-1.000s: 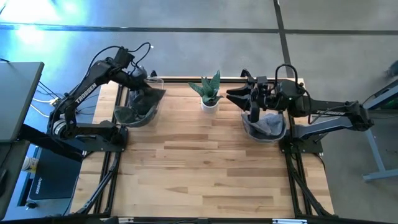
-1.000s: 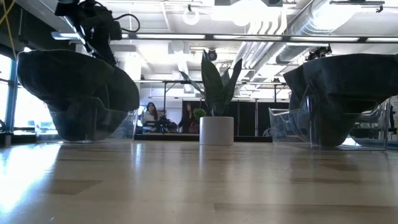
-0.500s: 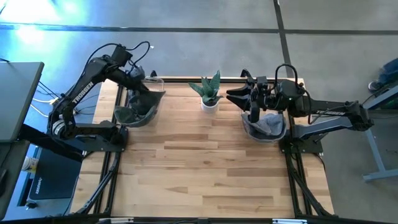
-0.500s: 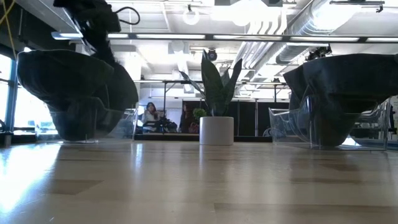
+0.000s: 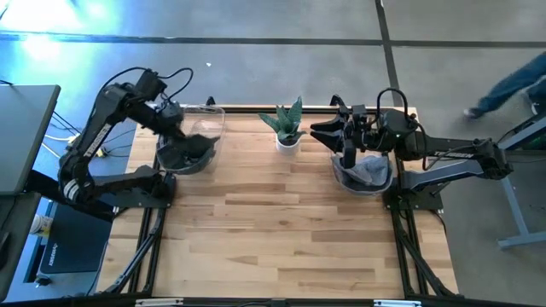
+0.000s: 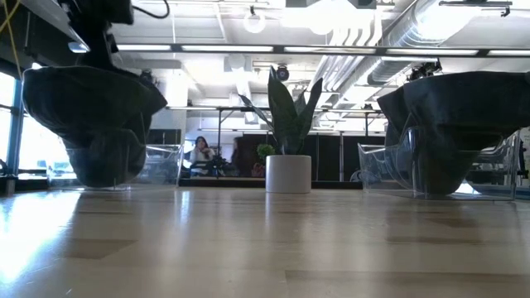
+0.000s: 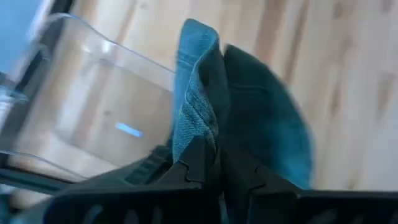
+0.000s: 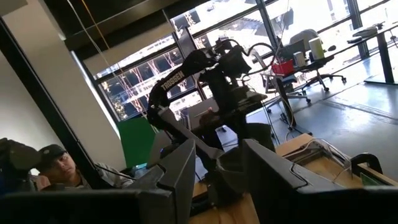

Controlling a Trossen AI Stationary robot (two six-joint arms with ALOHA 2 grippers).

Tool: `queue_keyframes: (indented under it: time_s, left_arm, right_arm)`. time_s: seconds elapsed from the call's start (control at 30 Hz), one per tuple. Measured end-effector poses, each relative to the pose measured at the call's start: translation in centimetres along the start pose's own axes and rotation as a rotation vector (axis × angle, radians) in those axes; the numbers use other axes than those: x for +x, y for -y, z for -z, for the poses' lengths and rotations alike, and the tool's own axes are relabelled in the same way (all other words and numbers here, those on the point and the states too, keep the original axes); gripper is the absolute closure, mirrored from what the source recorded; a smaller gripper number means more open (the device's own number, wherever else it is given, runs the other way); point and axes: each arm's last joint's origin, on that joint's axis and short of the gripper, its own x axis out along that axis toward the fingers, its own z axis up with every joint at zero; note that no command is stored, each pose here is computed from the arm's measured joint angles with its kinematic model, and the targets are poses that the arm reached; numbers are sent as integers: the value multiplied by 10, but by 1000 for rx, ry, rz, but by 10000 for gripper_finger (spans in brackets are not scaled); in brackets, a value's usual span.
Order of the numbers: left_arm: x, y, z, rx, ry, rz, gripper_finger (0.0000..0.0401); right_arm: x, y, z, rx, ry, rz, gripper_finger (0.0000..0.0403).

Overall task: Pick & Place hat
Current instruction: Adjust the caps in the left bin

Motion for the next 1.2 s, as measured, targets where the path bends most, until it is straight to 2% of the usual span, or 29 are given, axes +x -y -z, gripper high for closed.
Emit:
queue_keyframes:
  time_s: [0.13,0.27,0.57,0.67,0.77,0.9,1.03,1.1,1.2]
  left_arm:
    - [-6,14,8,-85,43,98,378]
    - [-3,19,14,-195,53,126,354]
    - [27,16,25,-332,12,287,243]
    - [20,14,19,-363,30,286,215]
    - [6,14,10,-356,69,249,205]
    - [-12,12,-1,-350,122,141,216]
    - [-6,-1,-5,-445,46,-36,257]
    - [6,-8,-3,-508,-29,-37,290]
    - [27,-10,8,-572,-159,29,353]
  right_arm:
    - [0,0,1,-10,-7,3,275]
    - [0,1,1,-36,-11,5,275]
    - [0,1,1,-53,-14,7,275]
    - [0,1,1,-53,-14,7,275]
    - [0,1,1,-53,-14,7,275]
    - [0,1,1,-53,-14,7,275]
    - [0,1,1,-59,-13,9,275]
    - [0,1,1,-60,-13,10,275]
    - [0,1,1,-52,-13,10,275]
